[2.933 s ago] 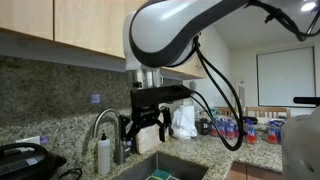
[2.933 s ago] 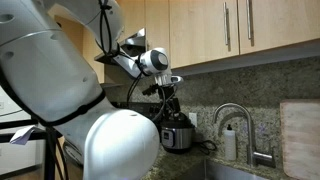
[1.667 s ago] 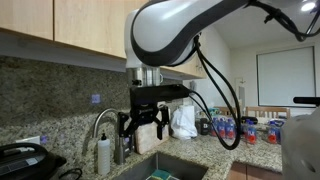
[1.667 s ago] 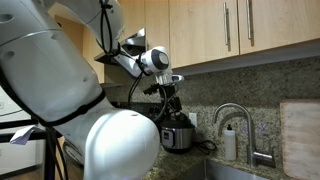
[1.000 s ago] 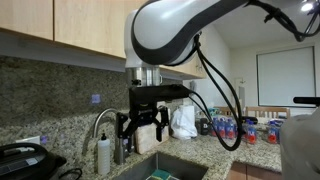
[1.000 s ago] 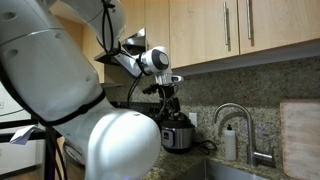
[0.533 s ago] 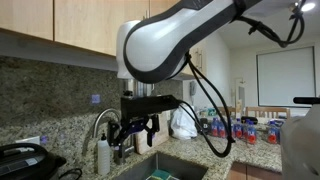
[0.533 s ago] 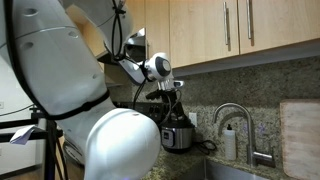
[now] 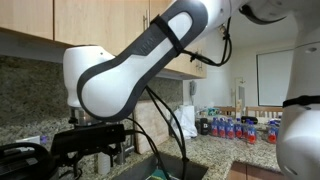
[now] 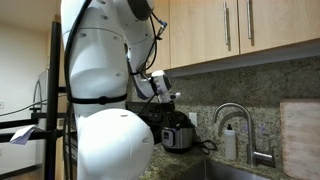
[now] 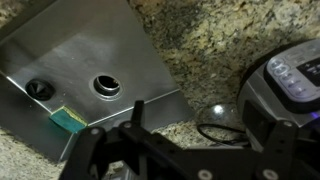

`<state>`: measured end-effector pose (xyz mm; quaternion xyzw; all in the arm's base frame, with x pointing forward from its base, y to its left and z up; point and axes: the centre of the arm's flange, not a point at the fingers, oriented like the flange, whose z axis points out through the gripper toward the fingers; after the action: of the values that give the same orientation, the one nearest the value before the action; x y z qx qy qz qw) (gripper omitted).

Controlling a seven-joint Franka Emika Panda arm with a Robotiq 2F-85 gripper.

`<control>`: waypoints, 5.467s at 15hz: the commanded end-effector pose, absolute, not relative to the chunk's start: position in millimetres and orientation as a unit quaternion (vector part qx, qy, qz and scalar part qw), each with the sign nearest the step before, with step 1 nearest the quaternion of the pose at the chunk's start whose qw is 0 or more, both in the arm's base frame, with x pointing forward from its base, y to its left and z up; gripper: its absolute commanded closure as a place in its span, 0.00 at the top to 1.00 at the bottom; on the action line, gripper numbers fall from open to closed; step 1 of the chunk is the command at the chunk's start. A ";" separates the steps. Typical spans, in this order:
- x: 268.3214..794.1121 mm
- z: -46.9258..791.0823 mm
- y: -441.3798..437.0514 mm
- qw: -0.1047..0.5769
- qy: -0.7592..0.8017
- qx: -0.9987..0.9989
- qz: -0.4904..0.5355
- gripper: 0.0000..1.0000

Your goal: Turn the tap nozzle to the right

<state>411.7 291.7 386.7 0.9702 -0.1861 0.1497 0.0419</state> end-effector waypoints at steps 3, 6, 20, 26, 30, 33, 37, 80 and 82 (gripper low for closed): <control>456.3 367.8 335.6 0.041 -0.338 0.930 0.138 1.00; 463.9 363.2 340.3 0.056 -0.413 0.898 0.143 1.00; 464.6 340.2 251.8 0.055 -0.546 0.831 0.092 1.00; 457.4 345.5 236.2 0.044 -0.550 0.826 0.112 1.00; 490.0 355.6 211.3 0.048 -0.597 0.788 0.142 1.00; 519.6 367.1 201.7 0.060 -0.600 0.778 0.175 1.00; 550.9 371.1 211.5 0.084 -0.578 0.790 0.188 1.00; 658.1 379.0 283.7 0.213 -0.561 0.691 0.403 1.00; 660.6 377.6 284.8 0.217 -0.562 0.694 0.393 1.00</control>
<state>642.7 285.5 371.6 0.6974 -0.5691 0.3856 0.2026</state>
